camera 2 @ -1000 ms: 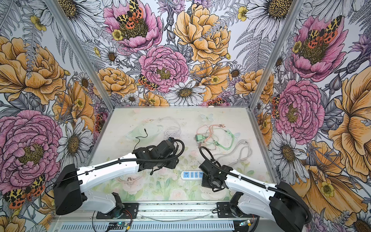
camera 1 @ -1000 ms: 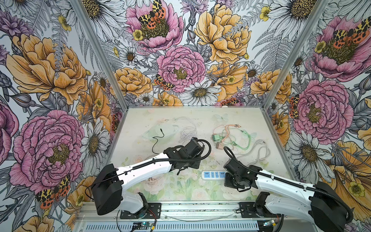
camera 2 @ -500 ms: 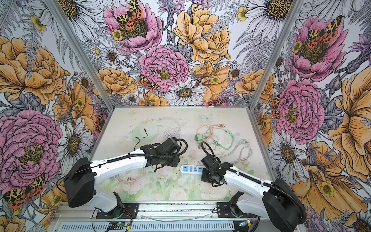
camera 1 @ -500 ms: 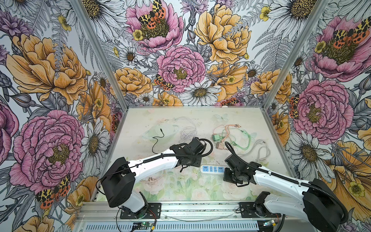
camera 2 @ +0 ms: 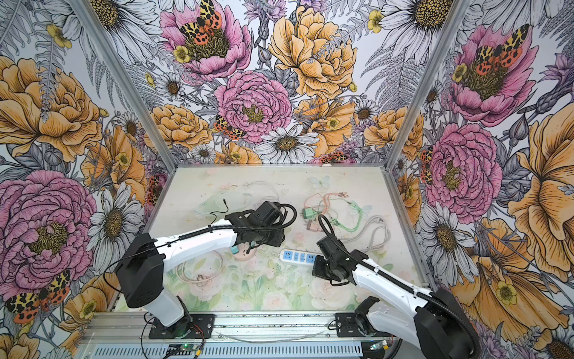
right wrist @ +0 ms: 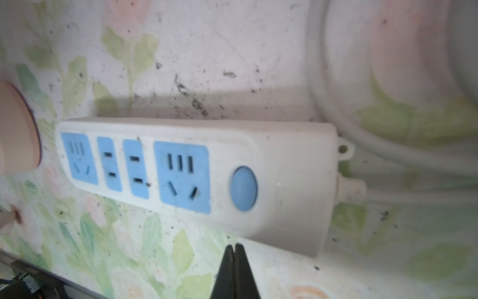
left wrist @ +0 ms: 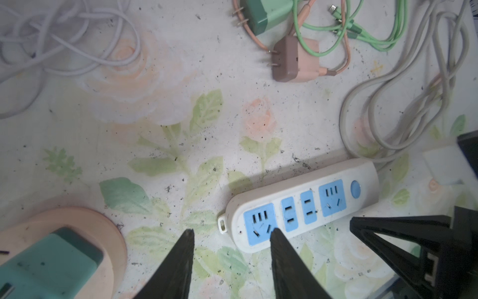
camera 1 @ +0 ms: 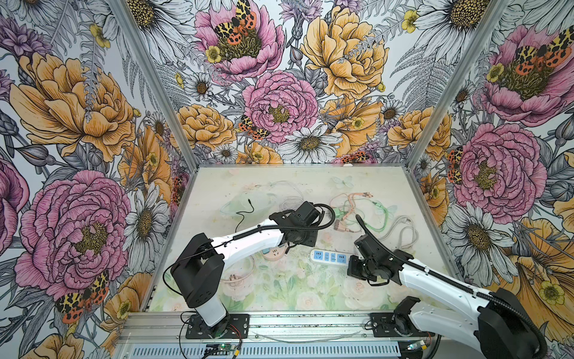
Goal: Insert plugs into power strip
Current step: Move the socket to the center of the table, then pick up the power cord from the top-right of the table.
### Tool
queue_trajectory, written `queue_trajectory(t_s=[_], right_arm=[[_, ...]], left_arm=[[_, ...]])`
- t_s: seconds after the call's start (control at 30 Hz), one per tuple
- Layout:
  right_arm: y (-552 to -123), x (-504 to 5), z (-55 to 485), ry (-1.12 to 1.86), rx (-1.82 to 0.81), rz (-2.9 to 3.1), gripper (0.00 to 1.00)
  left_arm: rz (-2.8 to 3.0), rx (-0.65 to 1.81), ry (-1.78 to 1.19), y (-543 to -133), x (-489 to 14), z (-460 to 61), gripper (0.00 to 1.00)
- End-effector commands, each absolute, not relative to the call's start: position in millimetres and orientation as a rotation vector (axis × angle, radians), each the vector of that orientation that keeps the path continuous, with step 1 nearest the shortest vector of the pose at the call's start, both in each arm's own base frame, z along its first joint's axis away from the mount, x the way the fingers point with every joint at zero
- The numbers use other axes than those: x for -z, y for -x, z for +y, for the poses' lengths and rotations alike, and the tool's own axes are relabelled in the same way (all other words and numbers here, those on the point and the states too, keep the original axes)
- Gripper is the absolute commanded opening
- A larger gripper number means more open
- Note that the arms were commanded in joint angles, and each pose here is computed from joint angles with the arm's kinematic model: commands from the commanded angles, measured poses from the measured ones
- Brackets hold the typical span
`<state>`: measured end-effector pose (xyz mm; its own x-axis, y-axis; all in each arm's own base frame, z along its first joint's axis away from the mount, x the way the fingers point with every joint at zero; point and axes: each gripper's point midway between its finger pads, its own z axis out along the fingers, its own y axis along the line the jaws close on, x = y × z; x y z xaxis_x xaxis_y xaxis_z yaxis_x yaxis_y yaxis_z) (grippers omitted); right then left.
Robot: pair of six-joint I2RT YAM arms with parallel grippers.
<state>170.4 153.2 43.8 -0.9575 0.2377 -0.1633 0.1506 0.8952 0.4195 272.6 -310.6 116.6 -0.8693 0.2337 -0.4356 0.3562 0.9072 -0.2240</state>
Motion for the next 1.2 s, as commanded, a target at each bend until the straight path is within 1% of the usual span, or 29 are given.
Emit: queue_trajectory(t_s=[0.0,0.13,0.27,0.3,0.53,0.77,0.93,1.17], right_arm=[[-172,-57,150,-0.348,-0.612,2.829,0.09],[-184,-71,139,-0.304,-0.503,2.820,0.18],[-205,-96,124,-0.291,-0.423,2.762,0.22],[-211,-103,119,-0.299,-0.407,2.740,0.22],[-247,-139,78,-0.382,-0.291,2.621,0.23],[-276,-152,38,-0.472,-0.160,2.569,0.23],[-290,-153,31,-0.473,-0.131,2.562,0.23],[-314,-146,35,-0.470,-0.177,2.546,0.22]], left_arm=[[2.596,0.473,-0.466,-292,-135,-327,0.50],[2.574,0.487,-0.473,-313,-140,-340,0.50],[2.556,0.512,-0.468,-327,-147,-349,0.50],[2.581,0.495,-0.472,-330,-134,-350,0.50],[2.576,0.545,-0.480,-339,-130,-362,0.50],[2.526,0.618,-0.475,-347,-137,-377,0.50],[2.522,0.650,-0.458,-349,-132,-382,0.50],[2.509,0.685,-0.455,-350,-131,-390,0.50]])
